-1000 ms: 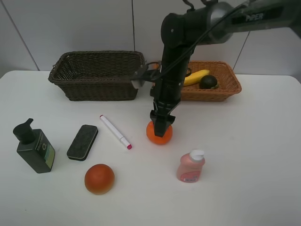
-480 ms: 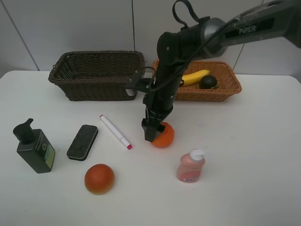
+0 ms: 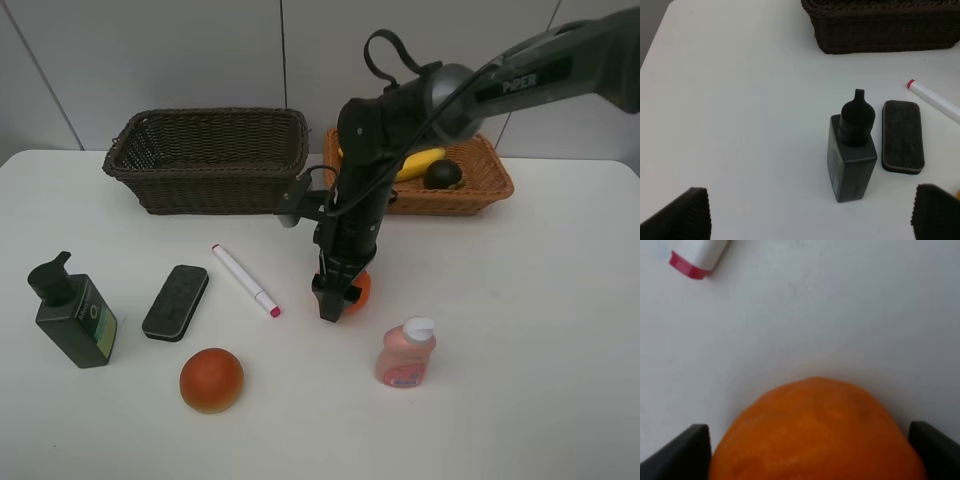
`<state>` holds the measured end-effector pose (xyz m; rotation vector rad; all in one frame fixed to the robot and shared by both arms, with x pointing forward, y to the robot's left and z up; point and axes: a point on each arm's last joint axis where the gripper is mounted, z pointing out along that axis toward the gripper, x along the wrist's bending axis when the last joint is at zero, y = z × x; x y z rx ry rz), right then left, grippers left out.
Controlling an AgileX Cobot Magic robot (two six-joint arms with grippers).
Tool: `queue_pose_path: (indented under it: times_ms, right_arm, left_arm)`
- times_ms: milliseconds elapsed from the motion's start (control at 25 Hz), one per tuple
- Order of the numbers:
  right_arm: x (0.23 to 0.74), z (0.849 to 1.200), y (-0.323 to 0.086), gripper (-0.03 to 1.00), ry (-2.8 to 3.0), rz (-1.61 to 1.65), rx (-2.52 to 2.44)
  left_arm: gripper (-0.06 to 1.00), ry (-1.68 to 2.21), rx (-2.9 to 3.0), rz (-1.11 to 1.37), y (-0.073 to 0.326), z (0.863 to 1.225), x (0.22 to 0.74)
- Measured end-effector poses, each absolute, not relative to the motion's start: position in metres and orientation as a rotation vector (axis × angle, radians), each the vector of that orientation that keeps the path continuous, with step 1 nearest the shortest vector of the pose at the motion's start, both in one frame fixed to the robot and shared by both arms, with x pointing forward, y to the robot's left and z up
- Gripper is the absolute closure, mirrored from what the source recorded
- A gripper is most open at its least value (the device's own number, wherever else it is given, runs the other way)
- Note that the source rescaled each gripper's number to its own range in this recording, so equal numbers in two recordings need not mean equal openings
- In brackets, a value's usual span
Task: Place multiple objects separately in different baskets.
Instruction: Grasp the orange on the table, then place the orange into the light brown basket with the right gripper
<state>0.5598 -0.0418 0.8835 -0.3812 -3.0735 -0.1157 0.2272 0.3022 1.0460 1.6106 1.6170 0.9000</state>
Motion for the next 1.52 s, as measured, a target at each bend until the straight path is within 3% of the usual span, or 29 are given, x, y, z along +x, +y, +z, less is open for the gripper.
queue_pose_path:
  times_ms: [320,440,1000,1200,1520]
  right_arm:
    - [0.560,0.883,-0.042,0.01,-3.078,-0.122,-0.384]
    - [0.560,0.883,-0.042,0.16,-3.079,-0.121,-0.391]
    - [0.559,0.888,-0.045,0.16,-3.087,-0.089,-0.372]
    - [0.558,0.924,-0.047,0.16,-3.132,-0.128,-0.356]
    - [0.582,1.034,-0.053,0.16,-3.476,-0.255,-0.429]
  left_arm:
    - [-0.06,1.617,1.611,0.900,0.302,1.046,0.227]
    - [-0.06,1.617,1.611,0.900,0.302,1.046,0.227]
    - [-0.06,1.617,1.611,0.900,0.302,1.046,0.227]
    - [-0.06,1.617,1.611,0.900,0.302,1.046,0.227]
    - [-0.06,1.617,1.611,0.900,0.302,1.046,0.227]
